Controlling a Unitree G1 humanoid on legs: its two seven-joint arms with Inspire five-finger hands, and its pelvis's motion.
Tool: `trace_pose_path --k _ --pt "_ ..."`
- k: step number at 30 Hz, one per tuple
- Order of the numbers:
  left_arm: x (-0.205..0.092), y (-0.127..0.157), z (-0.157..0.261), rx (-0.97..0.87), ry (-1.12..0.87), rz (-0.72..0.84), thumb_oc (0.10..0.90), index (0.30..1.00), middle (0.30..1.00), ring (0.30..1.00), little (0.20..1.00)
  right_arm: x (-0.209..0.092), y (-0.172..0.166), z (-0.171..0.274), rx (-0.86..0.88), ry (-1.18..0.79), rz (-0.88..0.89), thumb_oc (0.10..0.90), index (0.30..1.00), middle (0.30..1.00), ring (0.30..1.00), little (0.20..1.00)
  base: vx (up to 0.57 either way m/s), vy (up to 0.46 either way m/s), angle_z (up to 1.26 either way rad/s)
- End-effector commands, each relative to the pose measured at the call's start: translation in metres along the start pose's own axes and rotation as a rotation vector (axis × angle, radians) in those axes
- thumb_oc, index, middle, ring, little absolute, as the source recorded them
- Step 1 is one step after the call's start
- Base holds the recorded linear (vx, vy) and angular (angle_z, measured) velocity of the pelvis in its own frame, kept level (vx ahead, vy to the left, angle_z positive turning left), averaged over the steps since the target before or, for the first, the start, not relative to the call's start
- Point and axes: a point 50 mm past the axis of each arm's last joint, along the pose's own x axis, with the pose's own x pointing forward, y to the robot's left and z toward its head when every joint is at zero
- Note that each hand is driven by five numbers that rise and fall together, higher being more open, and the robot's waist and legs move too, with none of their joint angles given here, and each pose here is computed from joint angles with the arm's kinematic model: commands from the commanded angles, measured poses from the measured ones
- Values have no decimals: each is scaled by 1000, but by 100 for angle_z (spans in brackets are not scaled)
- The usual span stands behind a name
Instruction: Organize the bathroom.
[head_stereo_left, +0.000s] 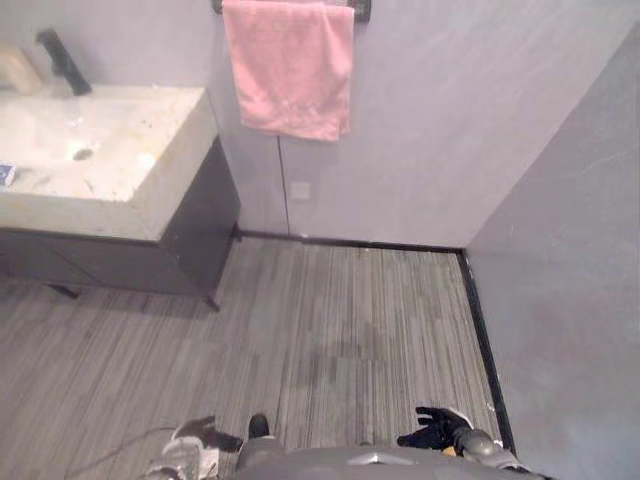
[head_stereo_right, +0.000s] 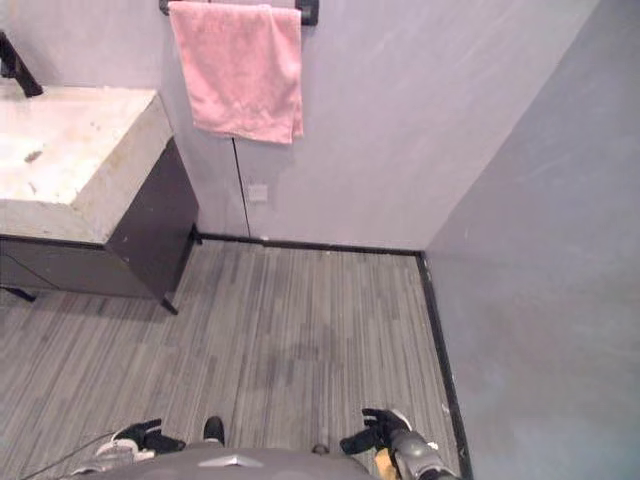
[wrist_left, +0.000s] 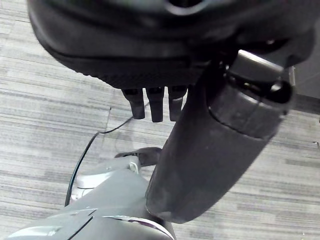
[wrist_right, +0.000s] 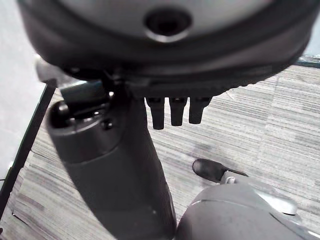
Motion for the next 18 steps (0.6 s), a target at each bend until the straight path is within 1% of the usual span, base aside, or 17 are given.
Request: trace_pose_path --k 1,8,10,12,15,18 --pt "2 2 34 -62 -86 -8 800 900 900 900 900 3 -9 24 -89 -54 -6 800 900 900 900 900 -169 -47 23" --pt "2 -9 36 -16 -84 -62 800 900 900 900 900 2 -16 9 -43 34 -41 800 900 900 900 900 -142 69 39" --pt "1 -16 38 25 -98 -87 800 900 900 900 900 1 -18 -1 -13 65 -58 800 900 900 900 900 -176 321 65" --pt "1 -20 40 52 -114 -98 800 900 900 900 900 -1 -19 -9 -20 78 -61 800 900 900 900 900 -161 432 86" --pt "1 -19 41 77 -126 -95 800 900 900 900 900 -1 -16 -10 -44 78 -50 800 900 900 900 900 -100 368 109" --pt "0 -18 42 67 -136 -93 800 900 900 900 900 0 -12 -7 -57 78 -35 800 900 900 900 900 -90 411 68"
